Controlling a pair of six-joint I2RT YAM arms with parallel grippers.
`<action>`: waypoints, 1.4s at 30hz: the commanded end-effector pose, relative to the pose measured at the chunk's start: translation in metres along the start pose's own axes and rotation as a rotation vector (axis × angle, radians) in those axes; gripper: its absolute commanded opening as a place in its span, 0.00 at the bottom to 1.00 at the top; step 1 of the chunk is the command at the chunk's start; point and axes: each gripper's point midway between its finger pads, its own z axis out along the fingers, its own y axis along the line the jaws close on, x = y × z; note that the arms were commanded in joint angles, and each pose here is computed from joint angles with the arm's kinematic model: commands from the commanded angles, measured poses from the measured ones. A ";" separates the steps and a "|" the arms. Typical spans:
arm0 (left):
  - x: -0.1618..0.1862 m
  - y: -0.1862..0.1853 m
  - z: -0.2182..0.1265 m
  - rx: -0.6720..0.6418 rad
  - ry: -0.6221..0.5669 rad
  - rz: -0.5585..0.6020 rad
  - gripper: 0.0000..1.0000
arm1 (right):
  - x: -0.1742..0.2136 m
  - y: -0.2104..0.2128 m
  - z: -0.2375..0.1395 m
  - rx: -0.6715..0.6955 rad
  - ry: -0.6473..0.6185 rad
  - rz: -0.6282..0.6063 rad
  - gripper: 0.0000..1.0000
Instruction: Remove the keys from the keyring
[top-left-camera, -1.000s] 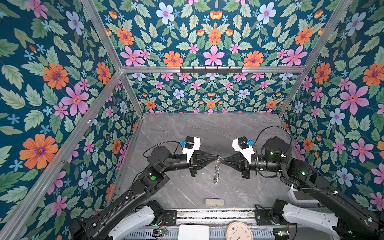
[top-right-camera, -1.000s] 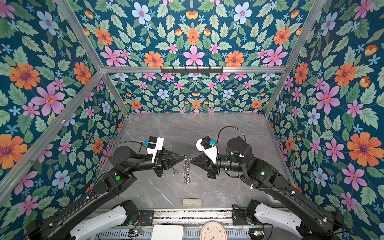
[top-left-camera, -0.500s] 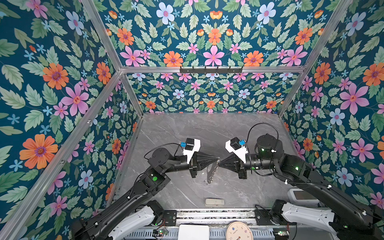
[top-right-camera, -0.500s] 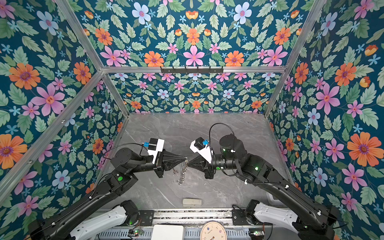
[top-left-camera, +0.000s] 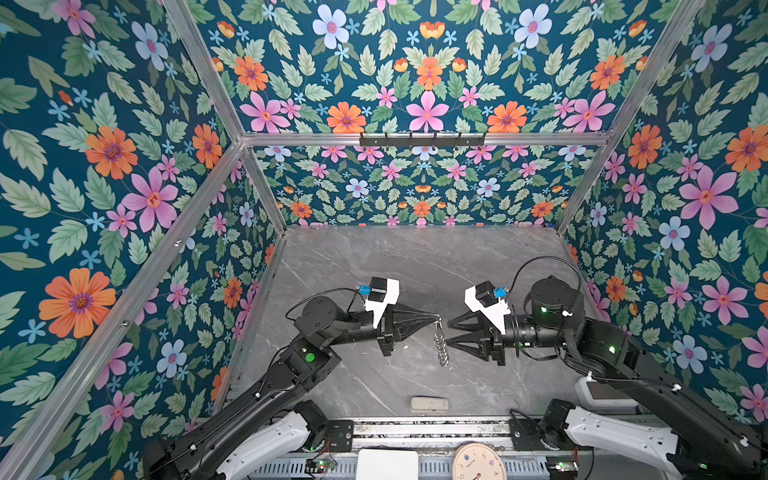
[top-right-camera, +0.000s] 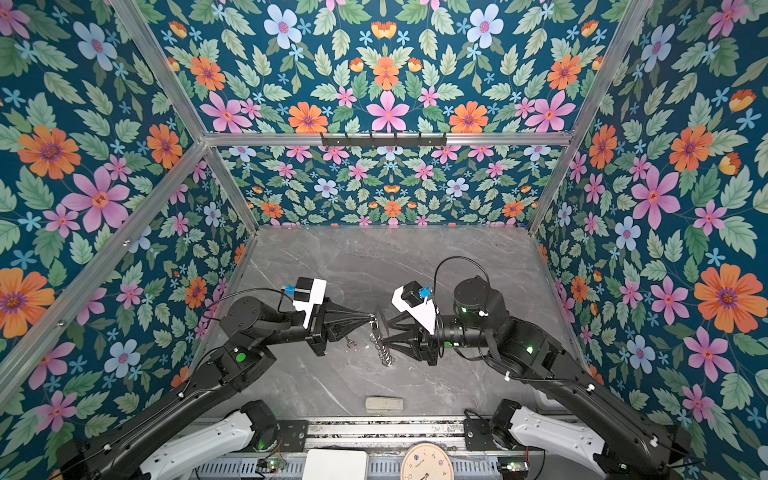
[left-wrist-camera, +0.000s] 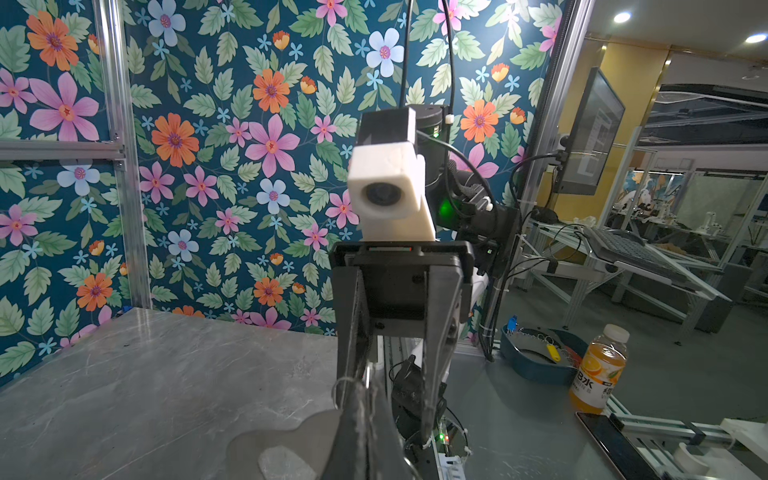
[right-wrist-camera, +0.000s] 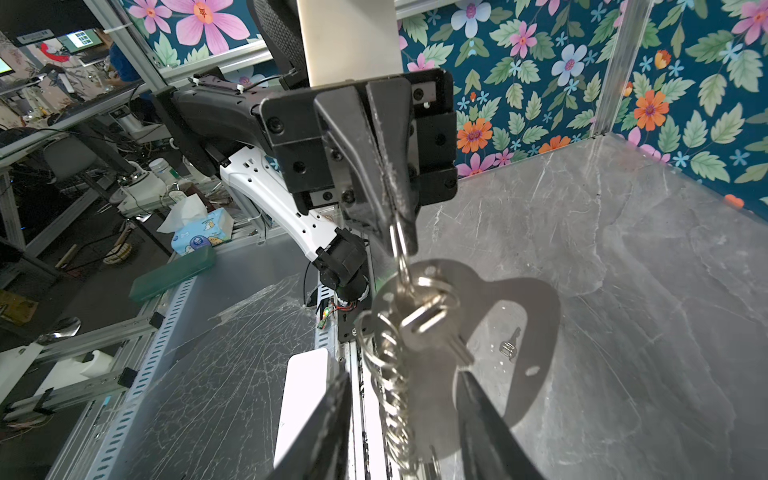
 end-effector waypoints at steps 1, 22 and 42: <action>-0.009 -0.004 -0.001 0.014 -0.031 0.043 0.00 | -0.015 -0.002 -0.011 0.047 -0.093 -0.020 0.43; -0.009 -0.008 -0.004 0.026 -0.046 0.046 0.00 | -0.056 -0.001 0.012 -0.042 -0.163 0.035 0.27; -0.011 -0.004 -0.003 0.005 -0.050 0.045 0.00 | -0.051 0.000 0.015 -0.053 -0.142 0.051 0.00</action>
